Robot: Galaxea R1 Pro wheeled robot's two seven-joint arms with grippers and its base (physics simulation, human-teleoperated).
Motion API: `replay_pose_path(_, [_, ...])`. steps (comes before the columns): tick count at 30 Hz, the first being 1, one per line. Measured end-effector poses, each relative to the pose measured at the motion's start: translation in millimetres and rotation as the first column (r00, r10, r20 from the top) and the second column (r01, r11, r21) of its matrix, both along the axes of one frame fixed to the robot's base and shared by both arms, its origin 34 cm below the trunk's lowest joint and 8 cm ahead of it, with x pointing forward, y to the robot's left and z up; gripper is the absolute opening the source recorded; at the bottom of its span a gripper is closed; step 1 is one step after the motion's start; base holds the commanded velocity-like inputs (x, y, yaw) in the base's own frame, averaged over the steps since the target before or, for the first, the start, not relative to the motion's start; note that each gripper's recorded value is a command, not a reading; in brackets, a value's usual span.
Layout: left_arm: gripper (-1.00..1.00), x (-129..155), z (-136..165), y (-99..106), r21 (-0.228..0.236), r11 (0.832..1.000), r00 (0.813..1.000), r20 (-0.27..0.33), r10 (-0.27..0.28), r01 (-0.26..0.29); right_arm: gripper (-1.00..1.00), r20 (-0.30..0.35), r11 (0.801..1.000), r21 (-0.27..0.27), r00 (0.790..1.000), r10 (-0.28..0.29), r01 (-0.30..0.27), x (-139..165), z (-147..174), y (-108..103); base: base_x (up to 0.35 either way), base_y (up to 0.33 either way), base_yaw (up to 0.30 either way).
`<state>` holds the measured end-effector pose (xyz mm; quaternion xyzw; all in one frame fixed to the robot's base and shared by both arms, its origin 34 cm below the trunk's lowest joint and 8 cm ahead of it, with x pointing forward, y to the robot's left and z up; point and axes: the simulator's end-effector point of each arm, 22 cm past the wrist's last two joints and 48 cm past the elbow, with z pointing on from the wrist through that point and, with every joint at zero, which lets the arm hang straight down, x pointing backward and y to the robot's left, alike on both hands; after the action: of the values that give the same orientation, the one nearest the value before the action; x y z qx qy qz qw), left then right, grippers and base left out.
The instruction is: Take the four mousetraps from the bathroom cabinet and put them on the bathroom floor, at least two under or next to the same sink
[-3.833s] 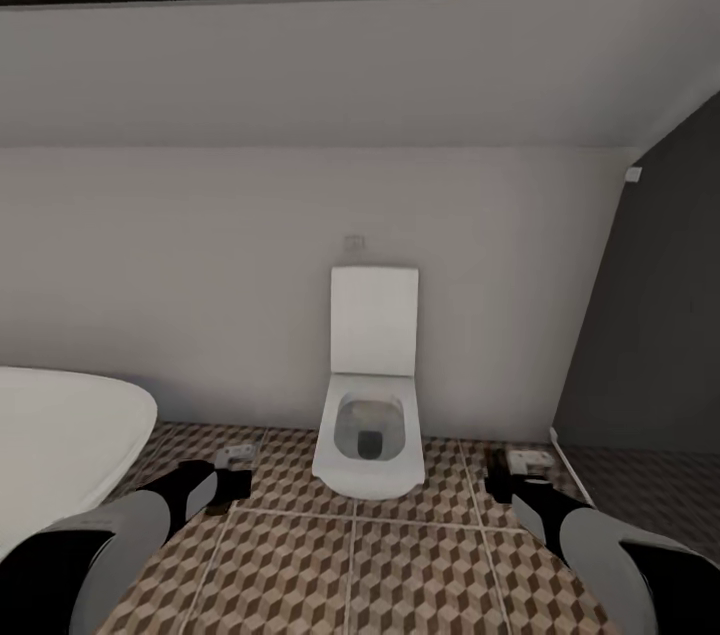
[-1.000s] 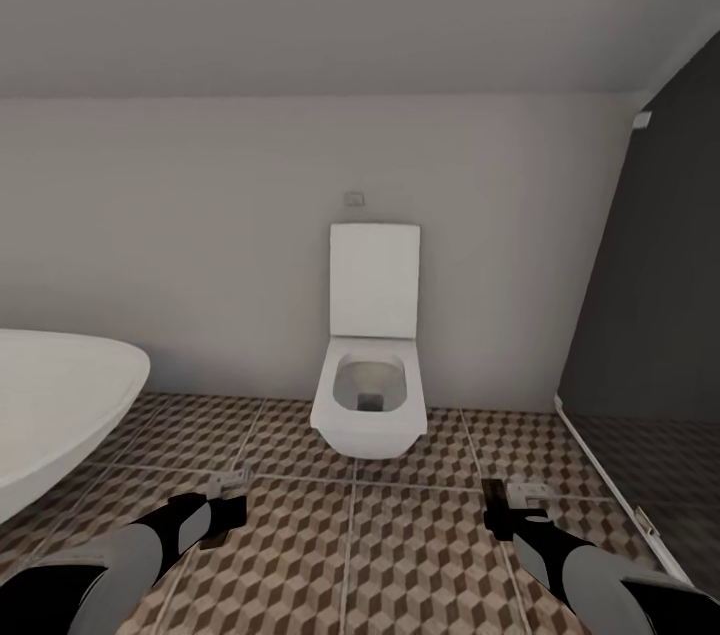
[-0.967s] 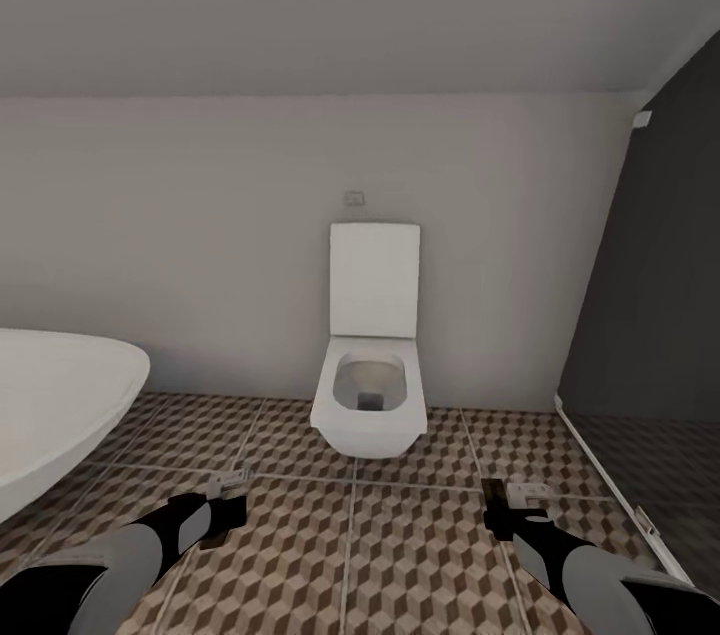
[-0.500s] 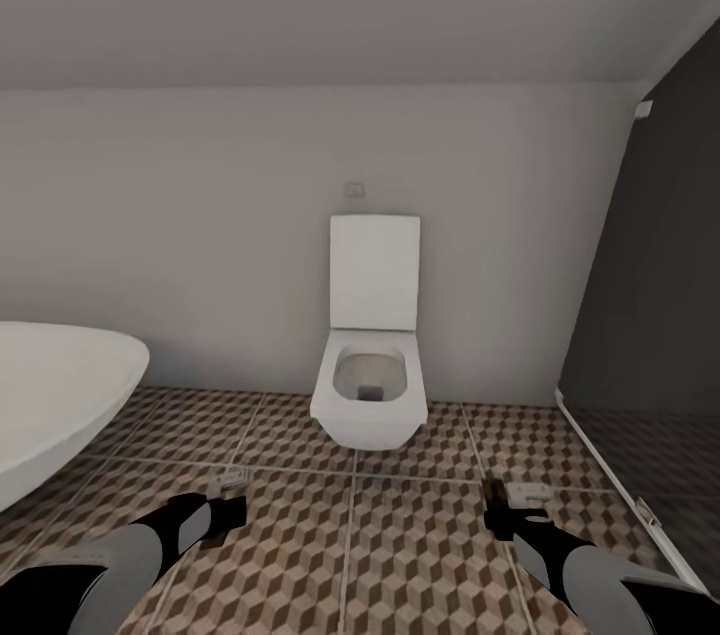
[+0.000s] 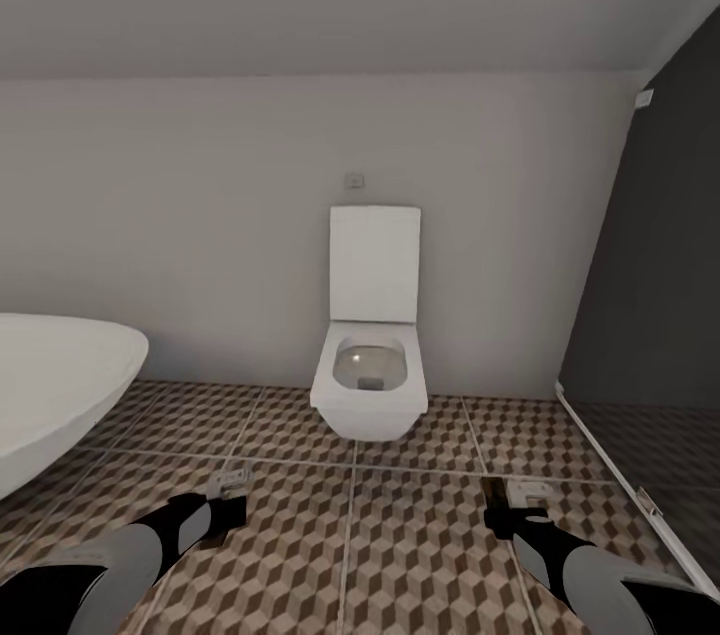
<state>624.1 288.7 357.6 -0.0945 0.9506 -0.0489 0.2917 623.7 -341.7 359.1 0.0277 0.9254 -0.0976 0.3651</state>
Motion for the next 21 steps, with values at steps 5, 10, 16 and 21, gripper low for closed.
replay_pose_path(5, [-1.00,-3,-11,0,0.000,1.000,1.000,0.000,0.000,0.000,-1.00,0.001,1.000,0.000,1.000,0.000,0.000,-3,-11,0,0.000,0.000,0.000])
replay_pose_path(10, [-1.00,-6,-23,0,0.001,1.000,1.000,-0.012,0.001,-0.001,-1.00,-0.009,1.000,0.000,1.000,0.000,0.000,-6,-22,0,0.000,0.000,0.000])
replay_pose_path(16, [-1.00,-11,-36,0,0.001,1.000,0.999,-0.036,0.001,-0.001,-1.00,-0.021,1.000,-0.003,1.000,0.006,-0.006,-9,-35,1,0.000,0.000,0.000])
replay_pose_path(21, [-1.00,-20,-52,3,0.014,1.000,0.998,-0.065,0.008,-0.007,-1.00,-0.045,1.000,-0.016,0.999,0.022,-0.023,-22,-54,1,0.000,0.000,0.000])
